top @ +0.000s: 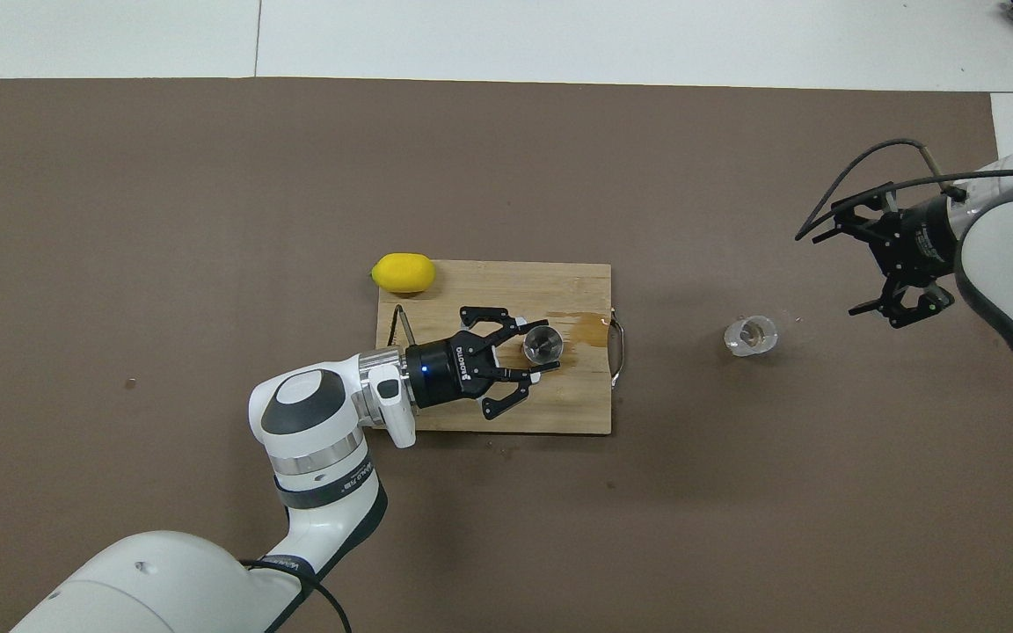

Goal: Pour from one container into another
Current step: 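Set the metal cup down and open the left gripper while the right gripper opens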

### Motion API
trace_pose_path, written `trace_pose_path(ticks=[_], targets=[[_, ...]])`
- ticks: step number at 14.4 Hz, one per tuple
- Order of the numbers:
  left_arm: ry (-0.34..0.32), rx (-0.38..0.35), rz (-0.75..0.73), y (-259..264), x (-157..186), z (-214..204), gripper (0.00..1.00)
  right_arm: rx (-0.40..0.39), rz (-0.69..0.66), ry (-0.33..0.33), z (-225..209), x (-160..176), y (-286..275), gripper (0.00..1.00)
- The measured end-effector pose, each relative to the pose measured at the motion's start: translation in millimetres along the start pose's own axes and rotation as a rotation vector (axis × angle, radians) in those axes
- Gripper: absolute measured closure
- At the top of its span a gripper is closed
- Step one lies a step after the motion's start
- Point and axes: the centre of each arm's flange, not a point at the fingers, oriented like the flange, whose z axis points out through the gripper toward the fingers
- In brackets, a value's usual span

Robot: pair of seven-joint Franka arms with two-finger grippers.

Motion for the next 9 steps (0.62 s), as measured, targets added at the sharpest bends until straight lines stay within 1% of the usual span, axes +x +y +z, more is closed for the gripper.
trace_pose_path(ticks=[2, 5, 6, 7, 9], targets=[[-0.004, 0.002, -0.004, 0, -4, 0, 0.49, 0.038, 0.123, -0.075, 31, 23, 11, 0.0], [-0.004, 0.003, -0.005, 0, -5, -1, 0.49, 0.062, 0.228, -0.153, 68, 38, 30, 0.0], [-0.004, 0.004, -0.005, -1, -5, -1, 0.43, 0.07, 0.255, -0.176, 76, 40, 34, 0.0], [-0.005, 0.006, -0.004, -1, -5, -1, 0.31, 0.079, 0.28, -0.198, 83, 41, 37, 0.0], [-0.007, 0.012, -0.004, -3, -6, -4, 0.11, 0.091, 0.32, -0.241, 96, 48, 49, 0.0]])
